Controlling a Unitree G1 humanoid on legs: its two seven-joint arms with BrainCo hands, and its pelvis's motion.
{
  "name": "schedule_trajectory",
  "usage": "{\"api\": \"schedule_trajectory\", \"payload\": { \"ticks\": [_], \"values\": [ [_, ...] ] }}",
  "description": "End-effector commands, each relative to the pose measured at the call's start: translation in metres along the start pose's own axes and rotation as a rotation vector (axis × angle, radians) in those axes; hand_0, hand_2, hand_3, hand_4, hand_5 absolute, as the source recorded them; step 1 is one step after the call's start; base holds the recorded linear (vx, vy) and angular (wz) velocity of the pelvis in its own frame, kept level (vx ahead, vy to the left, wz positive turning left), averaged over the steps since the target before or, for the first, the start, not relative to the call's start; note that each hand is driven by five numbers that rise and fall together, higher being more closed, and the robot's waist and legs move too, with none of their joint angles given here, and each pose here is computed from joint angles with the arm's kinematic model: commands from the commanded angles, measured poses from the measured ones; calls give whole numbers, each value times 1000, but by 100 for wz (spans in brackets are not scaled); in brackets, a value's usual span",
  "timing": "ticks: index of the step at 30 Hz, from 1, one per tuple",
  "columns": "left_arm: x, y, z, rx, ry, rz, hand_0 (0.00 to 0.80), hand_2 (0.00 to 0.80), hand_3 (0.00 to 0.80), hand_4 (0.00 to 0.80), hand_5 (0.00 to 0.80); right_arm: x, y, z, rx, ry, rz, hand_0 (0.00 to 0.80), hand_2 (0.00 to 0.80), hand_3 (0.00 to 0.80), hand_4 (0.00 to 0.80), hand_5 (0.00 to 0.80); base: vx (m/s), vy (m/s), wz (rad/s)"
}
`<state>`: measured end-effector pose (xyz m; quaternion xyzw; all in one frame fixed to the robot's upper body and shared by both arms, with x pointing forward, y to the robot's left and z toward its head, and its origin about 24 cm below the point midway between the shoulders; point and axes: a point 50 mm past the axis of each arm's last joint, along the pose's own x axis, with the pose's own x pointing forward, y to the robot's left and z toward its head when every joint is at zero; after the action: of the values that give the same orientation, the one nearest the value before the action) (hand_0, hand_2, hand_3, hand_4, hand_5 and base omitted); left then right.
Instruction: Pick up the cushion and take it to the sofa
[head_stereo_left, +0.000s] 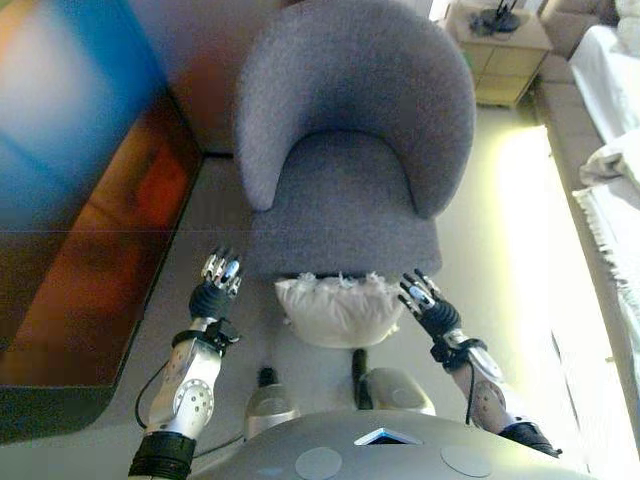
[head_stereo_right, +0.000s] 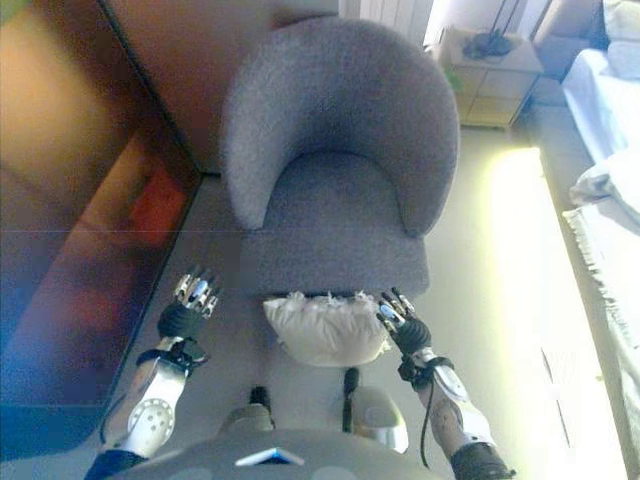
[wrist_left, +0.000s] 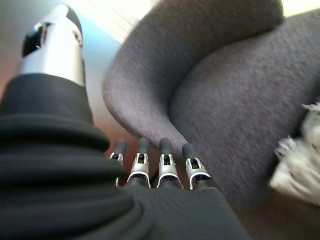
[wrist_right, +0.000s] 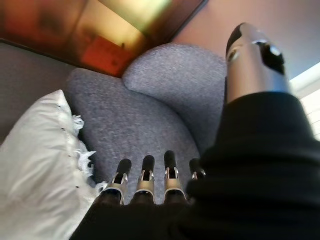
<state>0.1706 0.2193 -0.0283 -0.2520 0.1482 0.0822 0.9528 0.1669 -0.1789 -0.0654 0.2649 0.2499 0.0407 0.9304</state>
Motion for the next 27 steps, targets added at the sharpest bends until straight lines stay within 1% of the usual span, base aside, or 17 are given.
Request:
{"api": "schedule_trajectory", "payload": {
  "ticks": [1, 7, 15, 20, 27],
  "values": [
    [2, -3, 21, 8, -116, -47, 0, 0, 0, 0, 0, 1, 11, 21, -17, -114, 68, 0, 0, 0, 0, 0, 74, 57, -26],
    [1, -2, 21, 0, -121, -40, 0, 0, 0, 0, 0, 3, 11, 22, -33, -107, 71, 0, 0, 0, 0, 0, 81, 88, -18],
    [7, -11, 21, 24, -97, -105, 0, 0, 0, 0, 0, 5, 13, 27, -12, -150, 40, 0, 0, 0, 0, 0, 42, 152, 10],
    [9, -11, 29, 78, -123, -110, 0, 0, 0, 0, 0, 6, 14, 24, 26, -149, 50, 0, 0, 0, 0, 0, 71, 143, 4],
    [12, -9, 29, 122, -93, -109, 0, 0, 0, 0, 0, 15, 28, 21, 51, -146, 70, 0, 0, 0, 0, 0, 45, 9, -2]
  ]
}}
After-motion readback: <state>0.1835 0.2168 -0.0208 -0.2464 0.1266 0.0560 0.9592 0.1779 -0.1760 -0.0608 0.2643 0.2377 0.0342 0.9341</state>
